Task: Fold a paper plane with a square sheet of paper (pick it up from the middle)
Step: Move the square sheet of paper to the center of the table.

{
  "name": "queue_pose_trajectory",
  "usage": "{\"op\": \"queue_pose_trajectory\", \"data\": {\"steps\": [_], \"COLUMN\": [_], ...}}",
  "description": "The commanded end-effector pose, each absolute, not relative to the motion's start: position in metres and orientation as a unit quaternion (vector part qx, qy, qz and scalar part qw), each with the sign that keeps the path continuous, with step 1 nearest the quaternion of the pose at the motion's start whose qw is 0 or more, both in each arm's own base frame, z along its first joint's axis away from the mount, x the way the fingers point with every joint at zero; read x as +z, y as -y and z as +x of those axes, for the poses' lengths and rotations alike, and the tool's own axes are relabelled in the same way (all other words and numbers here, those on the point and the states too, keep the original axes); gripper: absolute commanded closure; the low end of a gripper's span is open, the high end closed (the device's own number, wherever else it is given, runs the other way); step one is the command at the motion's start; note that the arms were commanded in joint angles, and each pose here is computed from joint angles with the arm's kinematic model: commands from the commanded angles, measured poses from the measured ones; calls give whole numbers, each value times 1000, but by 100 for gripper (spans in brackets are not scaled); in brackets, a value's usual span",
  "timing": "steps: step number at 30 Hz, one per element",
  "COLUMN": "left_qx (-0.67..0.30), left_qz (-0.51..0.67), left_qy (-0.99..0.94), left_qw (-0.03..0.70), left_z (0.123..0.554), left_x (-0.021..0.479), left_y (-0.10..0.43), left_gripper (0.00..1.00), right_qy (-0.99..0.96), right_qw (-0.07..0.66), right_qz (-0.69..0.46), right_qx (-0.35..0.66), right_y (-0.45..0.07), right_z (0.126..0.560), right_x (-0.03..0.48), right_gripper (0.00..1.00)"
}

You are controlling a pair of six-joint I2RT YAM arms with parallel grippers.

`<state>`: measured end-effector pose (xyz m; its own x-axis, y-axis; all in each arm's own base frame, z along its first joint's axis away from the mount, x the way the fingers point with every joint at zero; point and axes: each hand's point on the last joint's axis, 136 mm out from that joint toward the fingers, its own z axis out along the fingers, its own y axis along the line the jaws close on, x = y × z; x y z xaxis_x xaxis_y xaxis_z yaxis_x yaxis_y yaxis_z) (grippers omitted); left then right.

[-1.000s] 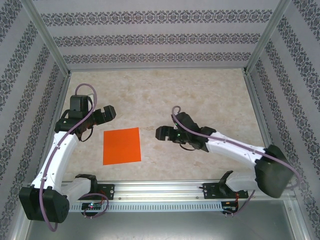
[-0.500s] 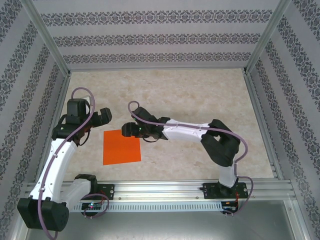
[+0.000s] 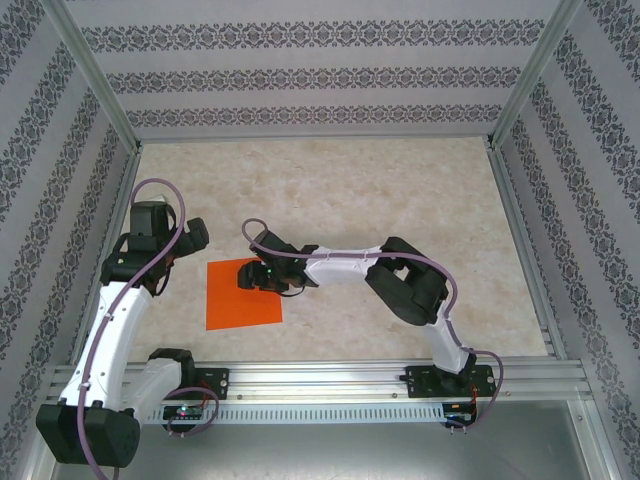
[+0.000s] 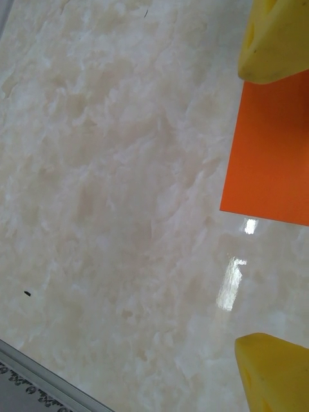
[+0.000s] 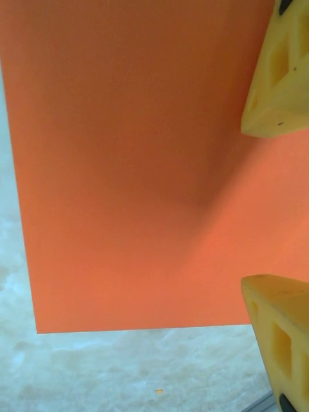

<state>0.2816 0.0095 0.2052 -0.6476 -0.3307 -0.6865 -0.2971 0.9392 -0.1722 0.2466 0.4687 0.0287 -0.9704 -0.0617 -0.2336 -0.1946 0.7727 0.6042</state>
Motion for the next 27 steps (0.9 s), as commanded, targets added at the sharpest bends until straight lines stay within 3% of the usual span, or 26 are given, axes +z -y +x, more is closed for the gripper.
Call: {"op": "queue_pose_trajectory", "data": {"steps": [1, 6, 19, 27], "left_qx": [-42, -124, -186, -251], "left_qz": [-178, -172, -128, -112], "left_qy": [-912, -912, -930, -928], "left_qw": [367, 351, 288, 249], "left_z": [278, 283, 298, 299], "left_x": [198, 191, 169, 163], "left_y": [-5, 23, 52, 77], "left_gripper": [0, 0, 0, 0], "right_qy": [-958, -971, -992, -986], "right_qw": [91, 97, 83, 116], "right_qz": [-41, -11, 26, 68], "right_qx": [268, 217, 87, 99], "right_y": [-428, -369, -236, -226], "right_z": [245, 259, 300, 330], "right_x": [1, -5, -6, 14], "right_gripper": [41, 40, 39, 40]}}
